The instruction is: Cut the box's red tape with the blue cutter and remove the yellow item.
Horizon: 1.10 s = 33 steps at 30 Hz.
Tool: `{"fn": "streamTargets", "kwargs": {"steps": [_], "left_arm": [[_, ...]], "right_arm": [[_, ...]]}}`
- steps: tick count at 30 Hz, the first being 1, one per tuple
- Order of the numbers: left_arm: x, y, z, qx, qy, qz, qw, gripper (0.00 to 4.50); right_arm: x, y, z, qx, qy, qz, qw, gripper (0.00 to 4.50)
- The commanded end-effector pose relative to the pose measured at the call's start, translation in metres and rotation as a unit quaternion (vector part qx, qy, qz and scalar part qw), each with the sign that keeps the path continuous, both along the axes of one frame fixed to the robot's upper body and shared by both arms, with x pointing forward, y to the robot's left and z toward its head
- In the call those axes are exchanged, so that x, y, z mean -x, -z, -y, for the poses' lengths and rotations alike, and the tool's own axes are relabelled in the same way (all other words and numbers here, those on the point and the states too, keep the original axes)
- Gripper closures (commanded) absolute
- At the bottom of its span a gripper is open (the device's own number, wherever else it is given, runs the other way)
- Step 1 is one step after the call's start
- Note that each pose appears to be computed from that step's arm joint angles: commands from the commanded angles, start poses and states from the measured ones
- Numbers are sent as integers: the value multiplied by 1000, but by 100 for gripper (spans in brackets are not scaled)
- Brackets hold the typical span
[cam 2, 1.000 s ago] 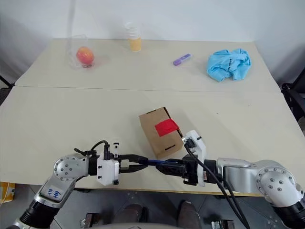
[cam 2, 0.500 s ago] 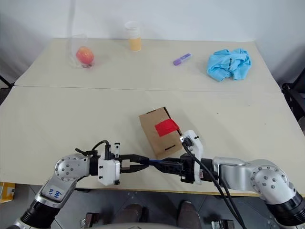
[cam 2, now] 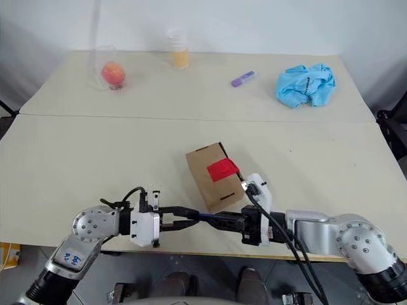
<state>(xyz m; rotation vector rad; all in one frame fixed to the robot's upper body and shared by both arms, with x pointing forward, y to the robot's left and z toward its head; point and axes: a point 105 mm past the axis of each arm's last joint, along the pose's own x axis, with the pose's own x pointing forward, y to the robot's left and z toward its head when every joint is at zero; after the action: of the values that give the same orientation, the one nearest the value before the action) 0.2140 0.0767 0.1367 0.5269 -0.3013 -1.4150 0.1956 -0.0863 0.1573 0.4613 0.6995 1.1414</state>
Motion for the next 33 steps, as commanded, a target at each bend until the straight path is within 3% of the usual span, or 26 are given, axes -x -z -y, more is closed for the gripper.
{"fn": "streamTargets", "kwargs": {"steps": [1,5,6,11,20,24,28,33], "left_arm": [[-16,-18,-41,55,-86,-89,991,406],[-33,-28,-87,89,-153,-164,970,406],[-42,-32,-100,107,-176,-170,964,450],[-61,-32,-128,137,-216,-192,948,450],[-70,-32,-61,114,-91,-215,966,450],[-79,-44,-26,85,-37,-210,973,450],[-106,-50,3,55,-65,-209,974,450],[-119,-47,23,19,-86,-195,977,450]], "right_arm": [[15,-20,20,-1,-23,16,1000,439],[25,-36,49,6,-19,23,1000,439],[24,-40,58,12,-9,32,999,439],[16,-52,91,38,42,67,996,439],[-7,-71,136,128,97,128,979,439],[-20,-91,126,137,75,161,975,439],[-41,-107,108,147,66,200,967,439],[-65,-114,85,198,60,217,954,439]]}}
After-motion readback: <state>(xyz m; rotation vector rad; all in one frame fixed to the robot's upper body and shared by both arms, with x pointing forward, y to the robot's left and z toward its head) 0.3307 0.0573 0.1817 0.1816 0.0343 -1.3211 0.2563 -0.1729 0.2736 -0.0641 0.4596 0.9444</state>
